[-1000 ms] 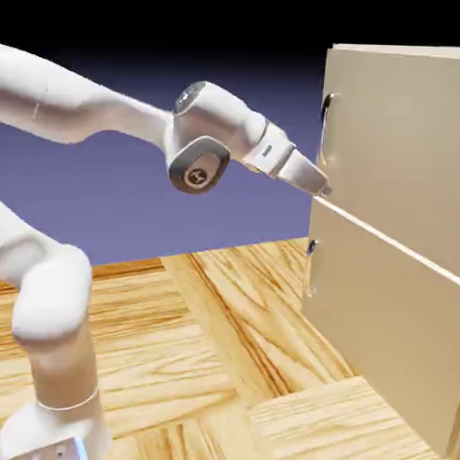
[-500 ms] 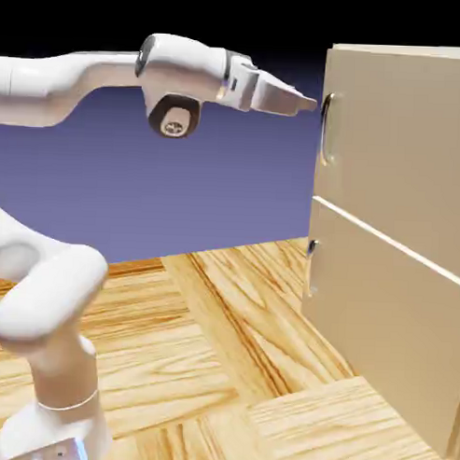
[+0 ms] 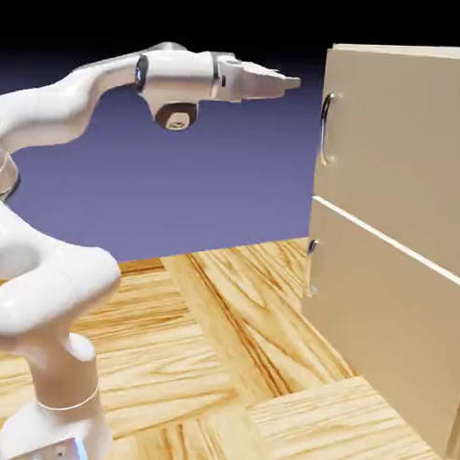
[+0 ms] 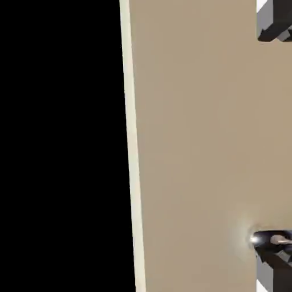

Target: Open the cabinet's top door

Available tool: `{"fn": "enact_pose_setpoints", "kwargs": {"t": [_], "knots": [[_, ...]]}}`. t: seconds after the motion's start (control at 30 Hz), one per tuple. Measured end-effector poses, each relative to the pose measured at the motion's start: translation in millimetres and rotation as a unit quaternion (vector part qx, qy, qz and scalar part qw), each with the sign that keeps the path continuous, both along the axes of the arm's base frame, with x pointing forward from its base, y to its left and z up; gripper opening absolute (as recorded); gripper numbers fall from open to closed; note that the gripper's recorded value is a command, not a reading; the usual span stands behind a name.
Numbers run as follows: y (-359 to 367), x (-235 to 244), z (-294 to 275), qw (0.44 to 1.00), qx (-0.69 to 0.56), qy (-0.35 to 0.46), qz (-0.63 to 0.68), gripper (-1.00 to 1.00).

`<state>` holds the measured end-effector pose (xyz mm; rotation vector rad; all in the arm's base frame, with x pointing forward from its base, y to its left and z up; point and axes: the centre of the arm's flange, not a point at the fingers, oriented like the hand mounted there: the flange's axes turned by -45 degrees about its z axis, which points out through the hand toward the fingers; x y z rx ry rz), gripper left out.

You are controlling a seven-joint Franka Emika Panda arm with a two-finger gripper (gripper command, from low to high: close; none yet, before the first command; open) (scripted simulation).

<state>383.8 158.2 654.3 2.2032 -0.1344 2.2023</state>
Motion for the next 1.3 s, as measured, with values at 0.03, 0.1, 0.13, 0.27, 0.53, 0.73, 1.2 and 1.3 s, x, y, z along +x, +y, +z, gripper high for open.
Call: {"fn": "enact_pose_setpoints", "kwargs": {"t": [0.03,0.1,0.13,0.27,0.53,0.73,1.2,1.3], "knots": [[6.2,5.9,-6.5,1.000,-0.003,-0.002,0.002,0.00],[17.8,18.9,-21.2,1.000,-0.008,-0.005,0.006,0.00],[23.0,25.9,-29.5,1.000,-0.010,-0.006,0.009,0.00],[39.7,56.7,-68.6,1.000,-0.018,-0.005,0.016,0.00],[47.1,118.4,-107.3,1.000,-0.022,0.000,0.021,0.00],[40.9,117.6,-107.7,0.999,-0.022,0.000,0.039,-1.00],[-16.6,-7.7,-107.7,0.984,-0.022,-0.003,0.174,-1.00],[-35.8,-36.0,-107.7,0.978,-0.022,-0.004,0.208,-1.00]]}}
